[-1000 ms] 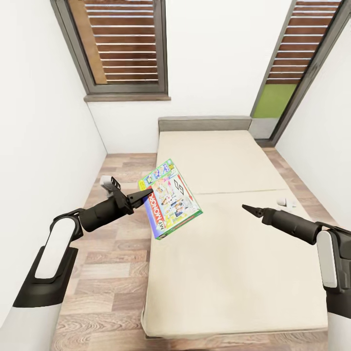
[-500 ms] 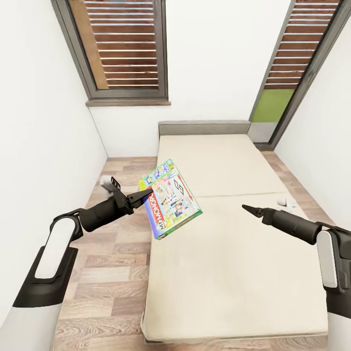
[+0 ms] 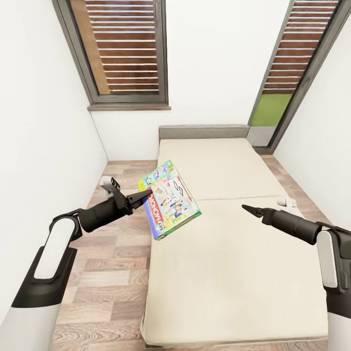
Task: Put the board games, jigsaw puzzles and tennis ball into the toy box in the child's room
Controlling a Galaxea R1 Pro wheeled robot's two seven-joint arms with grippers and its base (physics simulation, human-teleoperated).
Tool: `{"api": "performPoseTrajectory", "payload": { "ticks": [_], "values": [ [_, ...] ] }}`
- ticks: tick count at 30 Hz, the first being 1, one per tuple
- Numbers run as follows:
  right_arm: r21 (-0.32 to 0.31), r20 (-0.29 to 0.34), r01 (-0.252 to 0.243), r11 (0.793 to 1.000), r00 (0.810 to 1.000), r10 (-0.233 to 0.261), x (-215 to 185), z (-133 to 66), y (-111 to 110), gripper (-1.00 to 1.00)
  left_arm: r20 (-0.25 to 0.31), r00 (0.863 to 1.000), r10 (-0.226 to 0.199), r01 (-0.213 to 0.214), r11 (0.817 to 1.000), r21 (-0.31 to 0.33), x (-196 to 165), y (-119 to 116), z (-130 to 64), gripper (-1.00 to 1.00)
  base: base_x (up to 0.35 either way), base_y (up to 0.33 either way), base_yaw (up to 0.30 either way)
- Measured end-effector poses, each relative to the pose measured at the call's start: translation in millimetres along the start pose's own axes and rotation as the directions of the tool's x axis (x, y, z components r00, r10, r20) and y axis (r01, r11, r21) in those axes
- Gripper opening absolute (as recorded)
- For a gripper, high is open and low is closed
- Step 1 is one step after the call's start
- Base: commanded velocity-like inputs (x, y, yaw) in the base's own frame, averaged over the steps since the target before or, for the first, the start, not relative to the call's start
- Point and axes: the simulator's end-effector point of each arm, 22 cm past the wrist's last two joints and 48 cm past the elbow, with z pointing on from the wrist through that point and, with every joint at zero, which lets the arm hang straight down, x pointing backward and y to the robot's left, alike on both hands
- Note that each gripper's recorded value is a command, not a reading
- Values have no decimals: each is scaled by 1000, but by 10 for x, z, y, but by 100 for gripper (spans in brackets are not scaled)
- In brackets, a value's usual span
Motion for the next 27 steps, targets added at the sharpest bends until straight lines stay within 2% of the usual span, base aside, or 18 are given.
{"api": "performPoseTrajectory", "payload": {
  "ticks": [4,7,9,12,13,16,17,22,27],
  "values": [
    [-25,3,0,1000,1000,0,-26,-22,70,100,-10,1000,22,-22,999,-32,14,50,-39,-100,0,0,0],
    [-80,3,-1,997,1000,1,-43,-50,199,100,-33,998,61,-64,994,-93,26,168,-119,-100,0,0,0],
    [-105,4,1,995,1000,0,-56,-67,261,100,-43,996,73,-77,992,-105,33,181,-140,-100,0,0,0],
    [-183,4,2,983,1000,-1,-72,-114,444,100,-83,992,99,-109,985,-134,112,238,-153,-100,0,0,0],
    [-184,5,3,983,1000,-2,-78,-118,450,100,-83,992,99,-110,985,-131,110,225,-152,-100,0,0,0],
    [-258,-6,-9,966,1000,8,-73,-171,625,100,-131,984,124,-145,976,-161,226,294,-134,-100,0,0,0],
    [-258,-5,-8,966,1000,7,-79,-176,631,100,-130,984,125,-145,977,-159,224,282,-133,-100,0,0,0],
    [-335,-9,-14,942,1000,11,-95,-254,821,100,-195,967,166,-207,954,-216,357,425,-130,-100,0,0,0],
    [-361,-7,-7,933,1000,5,-110,-283,910,100,-212,961,180,-228,946,-230,387,441,-133,-100,0,0,0]
  ]
}}
